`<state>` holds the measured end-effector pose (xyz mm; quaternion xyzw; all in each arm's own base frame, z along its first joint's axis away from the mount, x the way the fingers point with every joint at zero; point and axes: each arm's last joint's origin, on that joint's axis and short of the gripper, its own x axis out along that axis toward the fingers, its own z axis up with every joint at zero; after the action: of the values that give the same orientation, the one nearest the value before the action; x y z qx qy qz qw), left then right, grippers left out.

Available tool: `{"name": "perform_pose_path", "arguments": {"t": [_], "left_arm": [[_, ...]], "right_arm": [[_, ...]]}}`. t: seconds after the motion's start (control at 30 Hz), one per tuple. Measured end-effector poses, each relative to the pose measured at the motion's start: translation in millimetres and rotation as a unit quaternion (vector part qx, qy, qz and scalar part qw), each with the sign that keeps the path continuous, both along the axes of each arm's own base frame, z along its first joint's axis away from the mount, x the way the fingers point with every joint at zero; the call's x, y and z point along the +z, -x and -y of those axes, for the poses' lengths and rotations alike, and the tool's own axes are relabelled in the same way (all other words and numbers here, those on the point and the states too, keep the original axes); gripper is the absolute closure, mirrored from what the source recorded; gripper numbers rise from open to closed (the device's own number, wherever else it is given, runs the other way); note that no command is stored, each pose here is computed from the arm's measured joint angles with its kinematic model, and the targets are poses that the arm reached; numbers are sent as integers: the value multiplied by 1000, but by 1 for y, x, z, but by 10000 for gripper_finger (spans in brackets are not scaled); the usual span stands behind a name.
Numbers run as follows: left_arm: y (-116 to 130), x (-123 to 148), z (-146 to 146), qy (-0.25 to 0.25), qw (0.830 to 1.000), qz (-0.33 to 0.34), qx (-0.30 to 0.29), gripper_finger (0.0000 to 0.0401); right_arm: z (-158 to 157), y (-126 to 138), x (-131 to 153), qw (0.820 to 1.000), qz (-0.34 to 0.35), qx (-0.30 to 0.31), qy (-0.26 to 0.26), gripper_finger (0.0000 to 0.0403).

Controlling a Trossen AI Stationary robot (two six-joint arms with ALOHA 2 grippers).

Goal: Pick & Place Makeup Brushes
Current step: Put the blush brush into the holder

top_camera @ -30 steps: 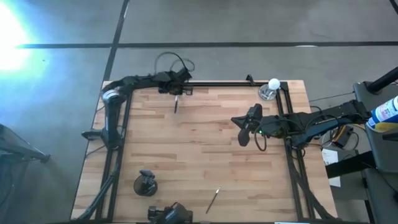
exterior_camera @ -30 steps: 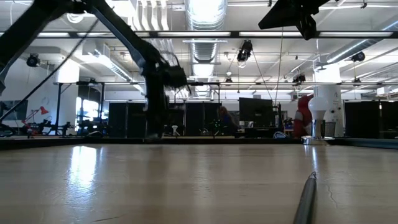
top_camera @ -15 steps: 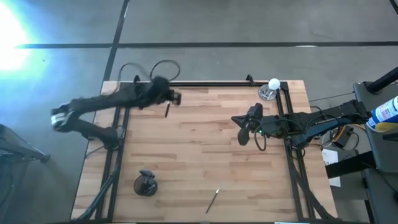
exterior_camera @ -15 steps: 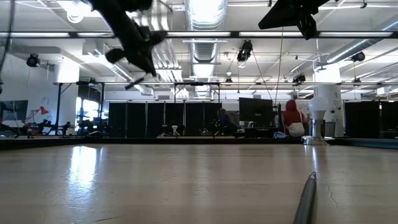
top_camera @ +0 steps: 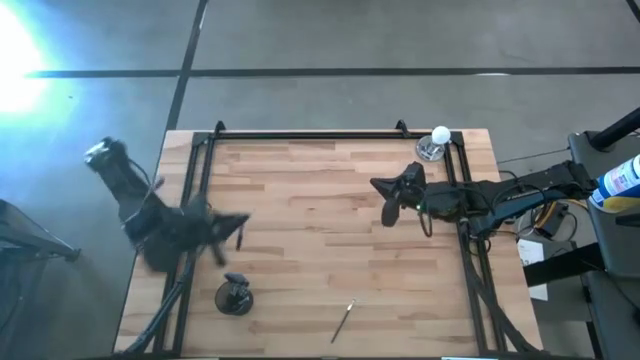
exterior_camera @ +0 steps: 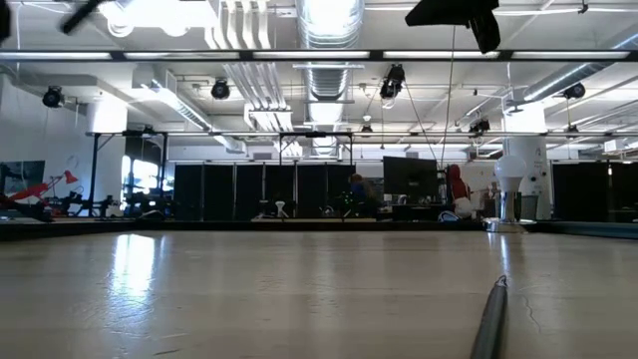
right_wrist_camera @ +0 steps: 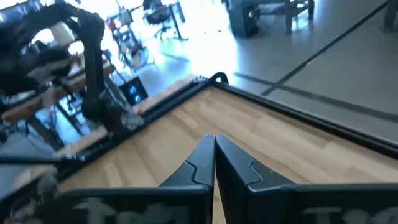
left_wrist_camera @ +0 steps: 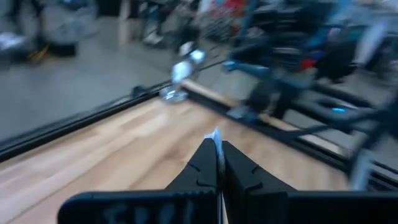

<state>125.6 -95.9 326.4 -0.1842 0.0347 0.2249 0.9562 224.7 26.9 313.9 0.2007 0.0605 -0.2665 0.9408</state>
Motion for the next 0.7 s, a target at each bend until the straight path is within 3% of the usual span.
{"name": "perform_pose_path", "arguments": {"t": [0.2,0.47,0.7], "left_arm": [[31,-9,45,-14,998,46,-51,401],[27,-33,69,-39,995,8,-96,401],[27,-69,87,-25,993,-7,-117,401]], "right_arm": [[1,-1,4,999,25,-22,1,394],[1,-1,6,999,35,-35,2,394],[1,-1,6,998,42,-37,-9,394]]}}
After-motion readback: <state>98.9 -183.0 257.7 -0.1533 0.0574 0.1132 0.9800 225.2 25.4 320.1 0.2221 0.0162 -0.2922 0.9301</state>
